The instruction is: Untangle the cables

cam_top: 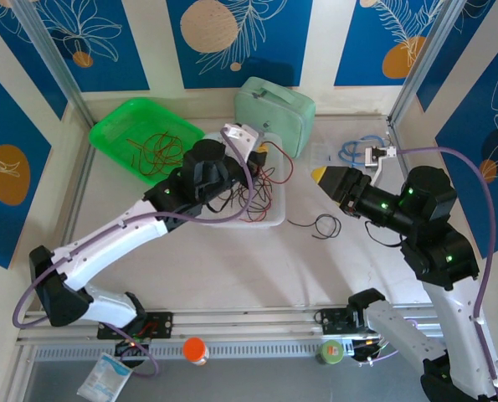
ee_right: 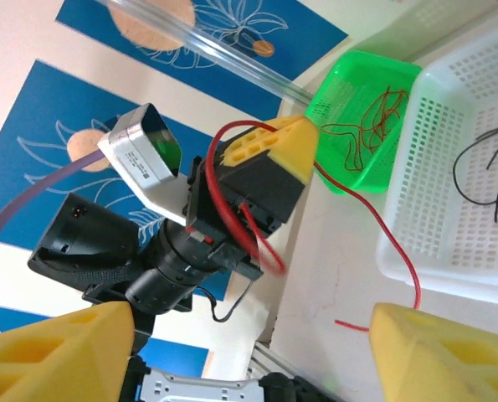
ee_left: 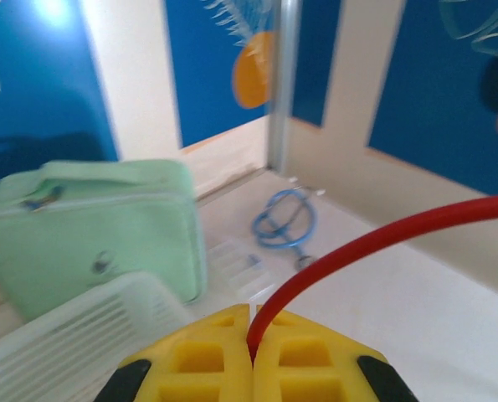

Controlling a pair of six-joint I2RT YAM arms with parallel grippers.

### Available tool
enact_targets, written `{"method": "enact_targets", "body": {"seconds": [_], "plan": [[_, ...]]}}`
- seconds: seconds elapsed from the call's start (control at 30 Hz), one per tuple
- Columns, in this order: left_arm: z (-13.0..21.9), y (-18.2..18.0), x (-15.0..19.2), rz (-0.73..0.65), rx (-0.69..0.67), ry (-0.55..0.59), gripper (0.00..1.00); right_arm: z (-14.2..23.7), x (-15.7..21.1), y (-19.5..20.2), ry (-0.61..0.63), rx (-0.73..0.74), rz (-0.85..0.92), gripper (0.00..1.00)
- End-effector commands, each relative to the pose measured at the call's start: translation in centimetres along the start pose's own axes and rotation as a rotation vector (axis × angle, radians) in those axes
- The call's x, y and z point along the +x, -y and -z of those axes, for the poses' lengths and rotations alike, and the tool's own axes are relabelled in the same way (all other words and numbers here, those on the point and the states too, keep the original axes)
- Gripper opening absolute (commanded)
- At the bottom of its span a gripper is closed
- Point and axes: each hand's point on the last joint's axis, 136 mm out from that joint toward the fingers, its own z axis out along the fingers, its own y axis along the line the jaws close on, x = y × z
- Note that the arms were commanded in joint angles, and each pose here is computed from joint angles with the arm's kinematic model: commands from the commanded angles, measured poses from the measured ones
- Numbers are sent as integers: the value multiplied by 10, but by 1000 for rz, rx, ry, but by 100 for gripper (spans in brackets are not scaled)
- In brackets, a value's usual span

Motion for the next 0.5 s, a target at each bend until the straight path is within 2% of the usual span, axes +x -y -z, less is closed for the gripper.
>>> {"method": "enact_targets", "body": {"seconds": [0.0,0.07,0.13,0.3,0.47], "plan": [[17,-61,1,42,-223,-54,0,-1,0,30,21,129,3,83],[23,-95,7,71,-316,-86,0,1,0,47,36,207,8,89],[31,-128,11,101,-400,-108,0,3,0,64,45,283,12,91],[45,-213,15,168,-594,-123,0,0,10,102,19,405,-1,91],[41,-292,36,212,-766,-143,0,-8,27,141,-39,505,-35,91]]}}
